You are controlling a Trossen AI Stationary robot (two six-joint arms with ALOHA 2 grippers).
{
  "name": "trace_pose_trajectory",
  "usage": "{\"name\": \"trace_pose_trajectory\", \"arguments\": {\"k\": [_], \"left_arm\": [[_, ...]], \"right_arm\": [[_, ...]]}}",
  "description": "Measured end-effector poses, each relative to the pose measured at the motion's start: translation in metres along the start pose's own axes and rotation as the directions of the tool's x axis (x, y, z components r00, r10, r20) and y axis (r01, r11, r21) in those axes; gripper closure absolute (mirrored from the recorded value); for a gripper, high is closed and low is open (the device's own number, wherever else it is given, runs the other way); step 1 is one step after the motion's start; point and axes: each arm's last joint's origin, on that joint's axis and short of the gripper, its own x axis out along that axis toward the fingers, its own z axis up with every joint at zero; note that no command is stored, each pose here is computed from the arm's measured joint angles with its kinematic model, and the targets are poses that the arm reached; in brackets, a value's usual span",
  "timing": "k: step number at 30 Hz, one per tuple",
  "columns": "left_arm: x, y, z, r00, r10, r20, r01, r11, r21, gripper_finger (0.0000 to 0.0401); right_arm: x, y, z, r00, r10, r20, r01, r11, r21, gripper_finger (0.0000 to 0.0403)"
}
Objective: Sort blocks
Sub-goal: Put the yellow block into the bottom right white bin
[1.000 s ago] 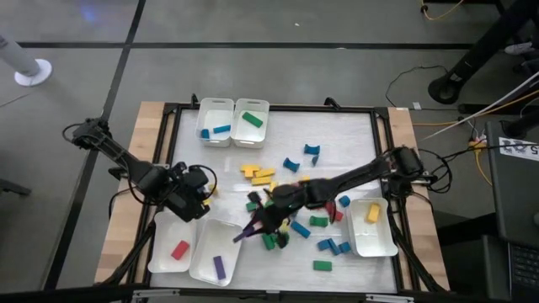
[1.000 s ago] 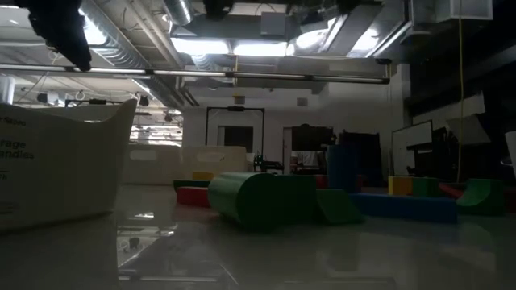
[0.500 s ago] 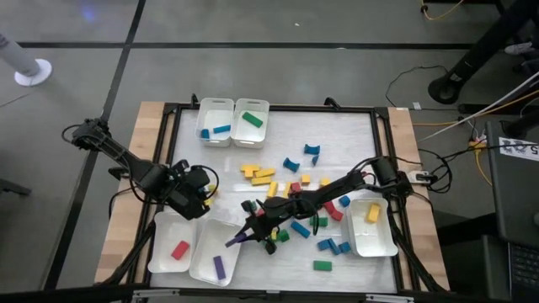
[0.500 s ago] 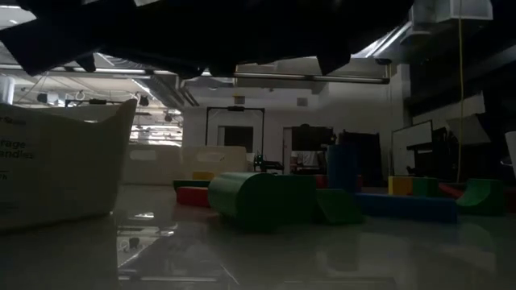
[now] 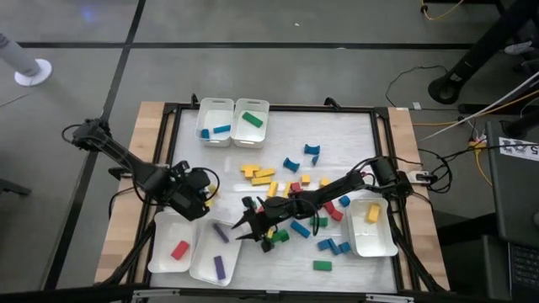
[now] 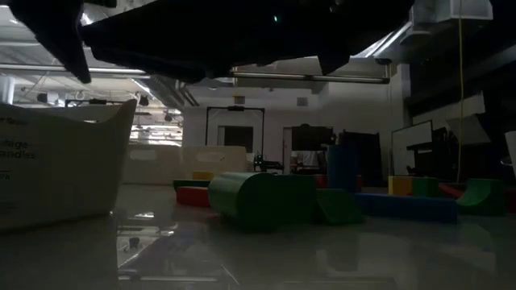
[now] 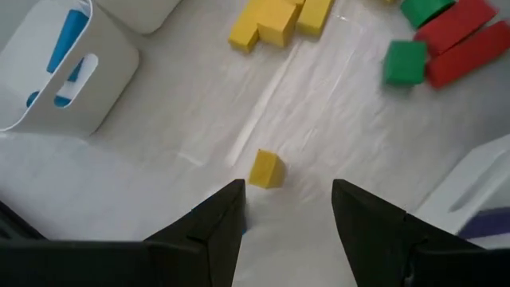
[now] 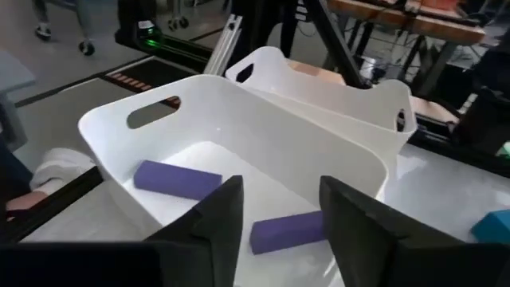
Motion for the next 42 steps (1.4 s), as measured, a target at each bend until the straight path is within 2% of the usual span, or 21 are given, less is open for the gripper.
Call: {"name": "trace_pose_trajectory", "arguments": {"k": [9,19,36,39,42], "left_arm": [[0.027,-0.002,-0.017,1.000,0.001,-0.005,0.000,0.990,0.138,0.0223],[0.049,0.001,-0.022,1.000,0.008,-0.001,-0.008,0.967,0.253,0.0223],[0.086,0.019,-0.020,0.997,0.005,-0.072,0.010,0.980,0.199,0.0225],[0.088,0.022,-0.019,0.996,0.001,-0.092,0.015,0.984,0.177,0.0246],[0.090,0.023,-0.016,0.996,-0.004,-0.084,0.018,0.987,0.158,0.0288]], "right_arm": [[-0.015,-0.004,0.028,0.999,-0.029,0.017,0.029,1.000,-0.002,0.0226],[-0.032,-0.006,0.051,1.000,-0.023,-0.014,0.023,1.000,0.001,0.0226],[-0.038,-0.006,0.054,0.998,-0.014,-0.061,0.015,1.000,0.007,0.0226],[-0.041,-0.005,0.055,0.996,-0.009,-0.086,0.010,1.000,0.011,0.0226],[-0.050,-0.005,0.061,0.991,0.000,-0.134,0.003,1.000,0.022,0.0226]]}}
